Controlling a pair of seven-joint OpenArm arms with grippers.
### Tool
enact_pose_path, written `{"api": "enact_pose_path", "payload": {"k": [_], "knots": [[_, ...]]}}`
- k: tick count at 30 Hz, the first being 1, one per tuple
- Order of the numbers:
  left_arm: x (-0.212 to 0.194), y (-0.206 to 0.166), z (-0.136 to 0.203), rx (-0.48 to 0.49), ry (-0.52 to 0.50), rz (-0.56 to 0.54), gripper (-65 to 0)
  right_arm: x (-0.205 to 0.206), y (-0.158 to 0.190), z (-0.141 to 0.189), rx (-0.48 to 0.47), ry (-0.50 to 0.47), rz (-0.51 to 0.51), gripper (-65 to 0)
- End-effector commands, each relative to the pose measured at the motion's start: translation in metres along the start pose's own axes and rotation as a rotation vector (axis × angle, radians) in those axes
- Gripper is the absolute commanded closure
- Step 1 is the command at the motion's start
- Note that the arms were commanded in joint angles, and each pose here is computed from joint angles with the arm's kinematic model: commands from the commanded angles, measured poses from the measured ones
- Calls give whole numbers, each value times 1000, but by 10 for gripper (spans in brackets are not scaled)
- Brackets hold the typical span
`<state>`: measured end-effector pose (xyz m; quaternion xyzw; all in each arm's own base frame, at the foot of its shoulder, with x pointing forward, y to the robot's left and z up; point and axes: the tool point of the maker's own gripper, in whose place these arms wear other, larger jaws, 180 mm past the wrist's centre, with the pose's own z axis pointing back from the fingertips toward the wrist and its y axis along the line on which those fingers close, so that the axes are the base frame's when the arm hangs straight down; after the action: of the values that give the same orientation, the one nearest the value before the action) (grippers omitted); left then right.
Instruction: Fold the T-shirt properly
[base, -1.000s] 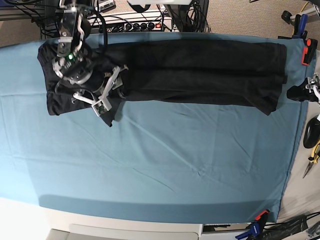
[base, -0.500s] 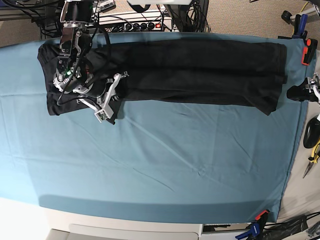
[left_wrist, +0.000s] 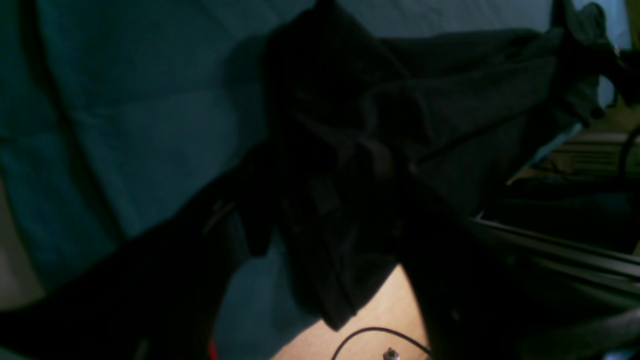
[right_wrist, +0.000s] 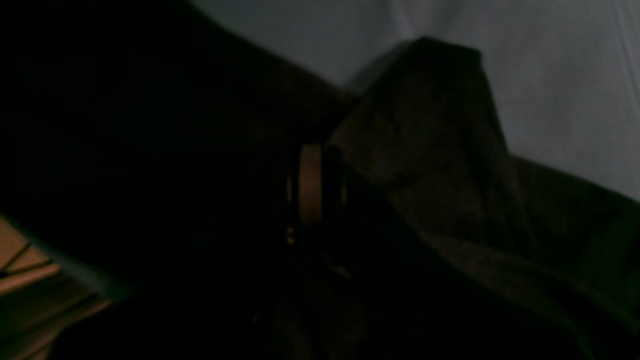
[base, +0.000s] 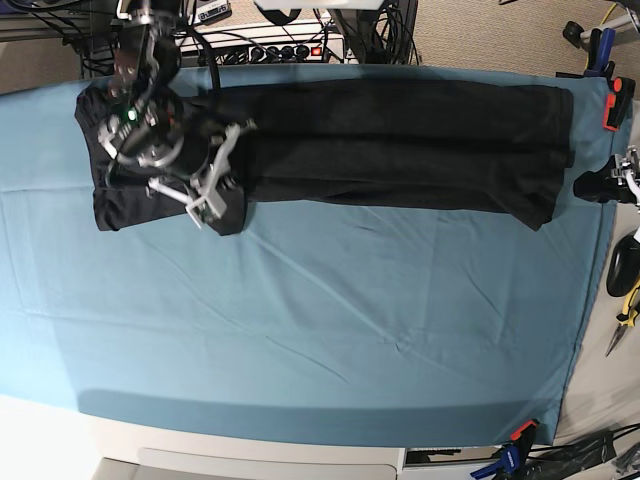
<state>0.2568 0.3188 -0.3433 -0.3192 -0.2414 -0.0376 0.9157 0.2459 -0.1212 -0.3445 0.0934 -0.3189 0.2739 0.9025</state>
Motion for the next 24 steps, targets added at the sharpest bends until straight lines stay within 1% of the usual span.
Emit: {"api": "enact_pose_path", "payload": {"k": [1, 5, 9, 12, 14, 18, 19, 20, 21, 22, 24], "knots": [[17, -1, 13, 10, -34, -34, -270, 11, 5, 9, 2, -51, 25, 0], [17, -1, 13, 10, -34, -34, -270, 6, 25, 33, -4, -63, 77, 0], [17, -1, 13, 10, -34, -34, -270, -7, 36, 55, -13, -32, 136, 0], [17, -1, 13, 10, -34, -34, -270, -20, 37, 60, -10, 11, 156, 0], [17, -1, 13, 10, -34, -34, -270, -26, 33, 61, -33, 34, 169, 0], [17, -1, 13, 10, -34, -34, -271, -26, 32, 61, -45, 22, 175, 0], [16, -1, 13, 10, -34, -34, -271, -25, 33, 61, -43, 16, 174, -64], [16, -1, 13, 10, -34, -34, -271, -25, 34, 61, -42, 12, 173, -157], [16, -1, 13, 11, -34, -34, -271, -24, 34, 61, -40, 2, 173, -235], [16, -1, 13, 11, -33, -34, -271, -22, 35, 61, -39, -8, 172, -280], [16, -1, 13, 11, -33, -34, -271, -17, 31, 62, -54, -33, 161, -290]]}}
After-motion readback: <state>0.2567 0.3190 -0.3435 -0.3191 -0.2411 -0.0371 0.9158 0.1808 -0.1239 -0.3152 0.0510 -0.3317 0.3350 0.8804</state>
